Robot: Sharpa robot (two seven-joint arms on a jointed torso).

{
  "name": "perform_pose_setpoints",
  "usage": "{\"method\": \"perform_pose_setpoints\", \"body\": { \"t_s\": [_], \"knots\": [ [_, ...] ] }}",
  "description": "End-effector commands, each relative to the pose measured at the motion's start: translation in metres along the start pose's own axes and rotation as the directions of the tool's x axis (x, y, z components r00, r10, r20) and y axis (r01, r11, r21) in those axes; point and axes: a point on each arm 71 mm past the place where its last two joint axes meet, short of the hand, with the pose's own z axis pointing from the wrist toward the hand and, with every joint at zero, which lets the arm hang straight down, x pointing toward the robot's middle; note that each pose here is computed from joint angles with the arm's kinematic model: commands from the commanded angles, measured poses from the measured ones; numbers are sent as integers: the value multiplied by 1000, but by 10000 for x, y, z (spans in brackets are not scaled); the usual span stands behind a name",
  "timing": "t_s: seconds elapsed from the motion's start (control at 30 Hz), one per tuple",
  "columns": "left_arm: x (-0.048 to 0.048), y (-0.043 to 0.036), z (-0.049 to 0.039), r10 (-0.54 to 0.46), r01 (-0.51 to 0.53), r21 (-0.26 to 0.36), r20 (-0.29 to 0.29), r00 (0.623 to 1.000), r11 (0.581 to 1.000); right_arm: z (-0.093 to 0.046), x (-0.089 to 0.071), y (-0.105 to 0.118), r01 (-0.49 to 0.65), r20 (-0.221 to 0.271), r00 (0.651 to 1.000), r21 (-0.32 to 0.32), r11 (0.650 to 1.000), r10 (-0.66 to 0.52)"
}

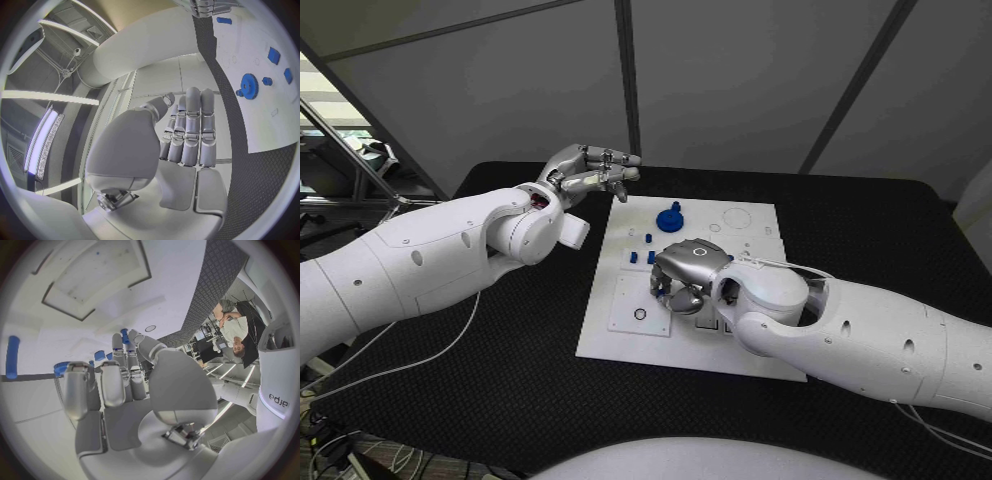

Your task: Assemble the parts on the task board

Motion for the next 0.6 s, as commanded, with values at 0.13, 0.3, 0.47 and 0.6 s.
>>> {"method": "perform_pose_setpoints", "body": {
  "t_s": [0.13, 0.3, 0.47, 0.6],
  "knots": [
    [11, -11, 6, -8, 8, 1, -10, 1000, 1000, 1, 15, 10, -21, -11, 1000, -17, 1000, 21],
    [13, -10, 6, -8, 8, -1, -12, 1000, 1000, 4, 19, -12, -28, -10, 1000, -8, 1000, 28],
    [14, -9, 6, -9, 9, -3, -13, 1000, 1000, 6, 5, -40, -37, 17, 999, 2, 999, 37],
    [13, -8, 6, -9, 9, -4, -14, 1000, 1000, 3, -21, -44, -47, 55, 997, -2, 999, 47]
  ]
}}
